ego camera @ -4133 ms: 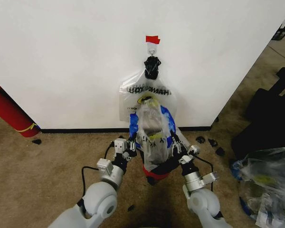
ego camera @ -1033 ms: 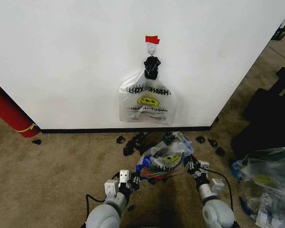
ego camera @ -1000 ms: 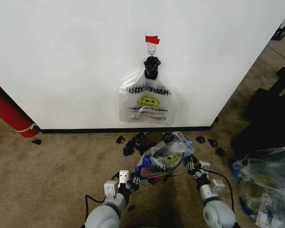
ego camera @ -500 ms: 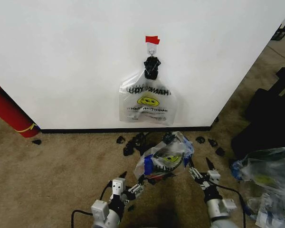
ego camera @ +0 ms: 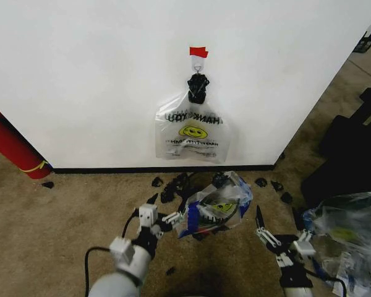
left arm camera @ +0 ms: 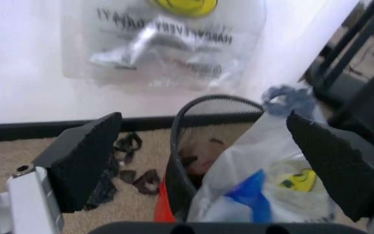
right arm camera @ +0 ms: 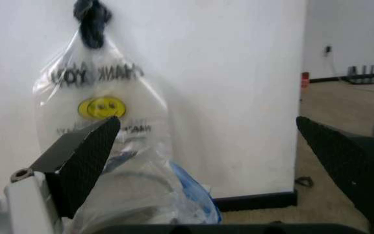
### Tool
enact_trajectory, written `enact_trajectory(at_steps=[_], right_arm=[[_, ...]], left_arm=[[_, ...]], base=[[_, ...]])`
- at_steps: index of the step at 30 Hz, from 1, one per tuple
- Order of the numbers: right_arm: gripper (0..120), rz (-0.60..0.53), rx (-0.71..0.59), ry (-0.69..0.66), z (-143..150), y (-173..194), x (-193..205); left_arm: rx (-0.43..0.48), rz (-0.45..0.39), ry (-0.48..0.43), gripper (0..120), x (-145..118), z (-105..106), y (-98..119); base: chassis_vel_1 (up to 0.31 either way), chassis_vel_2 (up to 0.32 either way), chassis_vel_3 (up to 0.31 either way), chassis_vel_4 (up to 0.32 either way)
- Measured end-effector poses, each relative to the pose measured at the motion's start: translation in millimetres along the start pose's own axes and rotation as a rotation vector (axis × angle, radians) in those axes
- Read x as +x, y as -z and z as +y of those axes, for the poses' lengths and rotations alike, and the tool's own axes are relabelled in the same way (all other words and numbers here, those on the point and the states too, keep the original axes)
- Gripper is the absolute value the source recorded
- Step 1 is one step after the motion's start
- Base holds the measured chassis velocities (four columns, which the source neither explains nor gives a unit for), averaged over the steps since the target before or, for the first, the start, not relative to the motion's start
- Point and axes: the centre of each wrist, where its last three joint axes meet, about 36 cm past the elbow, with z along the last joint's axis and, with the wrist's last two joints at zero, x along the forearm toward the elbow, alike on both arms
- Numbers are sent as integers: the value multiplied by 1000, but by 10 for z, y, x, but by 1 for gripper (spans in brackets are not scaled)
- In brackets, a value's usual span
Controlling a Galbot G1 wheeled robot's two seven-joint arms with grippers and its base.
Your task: Pick up the garbage bag from the wall and place it over the trash bin.
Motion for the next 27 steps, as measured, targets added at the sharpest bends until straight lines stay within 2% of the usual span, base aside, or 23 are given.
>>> enact_trajectory(at_steps=[3,7,14,19,27], right_arm=[[100,-17,-18,-46,73,99,136],[100,-31,-23,-77,132,143,243],[100,-47,-14,-102,239,151,218],[100,-29,-9,-97,284,247,215],[100,-16,-19,-74,320,370,243]], left_arm=[[-17,26,-14,100,-265,178,32],[-19,38,-38,100,-420,266,61],[-51,50,-51,100,-516,388,96],[-9,177,-99,100,-506,522,81],[-29,214,-145,100,-768,686,237]], base=[[0,0,0,0],[0,0,0,0],[0,0,0,0],[0,0,0,0],[0,0,0,0]])
